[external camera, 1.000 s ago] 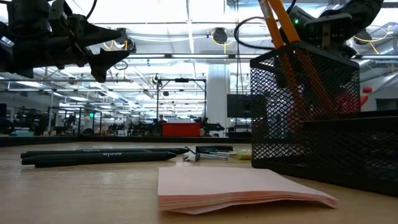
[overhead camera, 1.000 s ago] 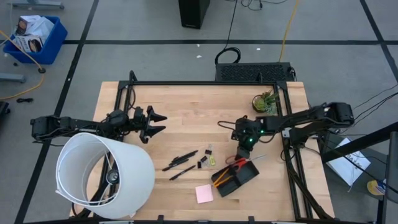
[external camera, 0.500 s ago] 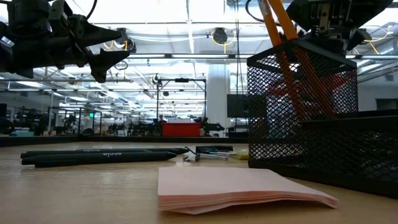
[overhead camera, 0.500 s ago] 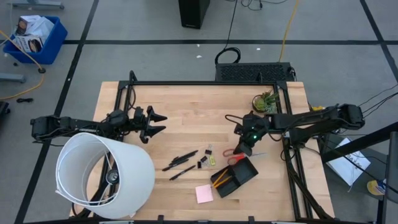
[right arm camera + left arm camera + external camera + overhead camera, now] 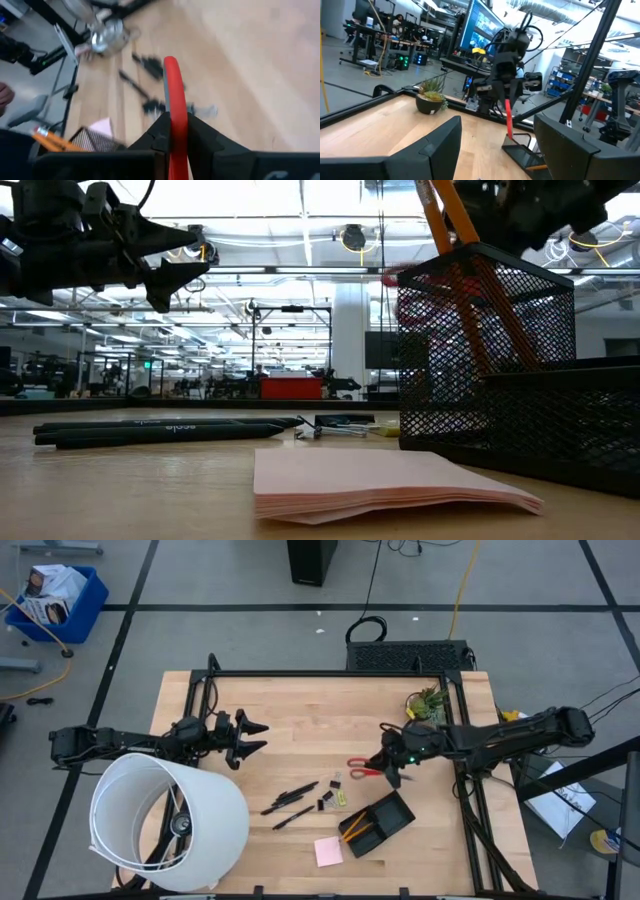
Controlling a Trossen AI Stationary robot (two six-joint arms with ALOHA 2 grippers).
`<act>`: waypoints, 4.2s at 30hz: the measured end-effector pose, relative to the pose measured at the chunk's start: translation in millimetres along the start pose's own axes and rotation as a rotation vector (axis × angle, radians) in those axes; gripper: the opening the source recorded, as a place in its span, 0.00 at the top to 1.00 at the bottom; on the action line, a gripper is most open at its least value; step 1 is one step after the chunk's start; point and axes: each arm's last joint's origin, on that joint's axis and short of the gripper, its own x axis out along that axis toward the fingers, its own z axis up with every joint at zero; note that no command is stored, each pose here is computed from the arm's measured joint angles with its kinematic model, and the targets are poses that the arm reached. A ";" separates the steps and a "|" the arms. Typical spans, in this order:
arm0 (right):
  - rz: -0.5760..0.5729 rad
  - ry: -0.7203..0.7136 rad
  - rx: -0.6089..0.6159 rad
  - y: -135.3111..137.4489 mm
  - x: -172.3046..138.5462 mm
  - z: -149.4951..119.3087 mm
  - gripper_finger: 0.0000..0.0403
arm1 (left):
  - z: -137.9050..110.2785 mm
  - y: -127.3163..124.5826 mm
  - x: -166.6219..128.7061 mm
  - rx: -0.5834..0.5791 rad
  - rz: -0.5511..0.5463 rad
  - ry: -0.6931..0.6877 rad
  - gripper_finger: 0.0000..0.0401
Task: Pick and place office supplies into organizer
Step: Put the red scissors into the black desk organizer
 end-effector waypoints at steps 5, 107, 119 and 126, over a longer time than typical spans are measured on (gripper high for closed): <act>0.019 -0.144 -0.136 16.9 -0.7 5.8 0.93 | 0.1 0.4 0.0 -0.009 0.013 -0.005 0.37; 0.441 -0.680 -0.522 93.2 86.9 -64.2 0.74 | -4.8 4.4 -0.3 0.015 0.112 0.027 0.37; 0.430 -0.681 -0.551 92.8 87.4 -64.4 0.75 | -4.8 4.4 -0.3 0.029 0.112 0.028 0.37; 0.429 -0.681 -0.550 92.8 87.4 -64.4 0.75 | -4.8 4.4 -0.3 0.029 0.112 0.027 0.37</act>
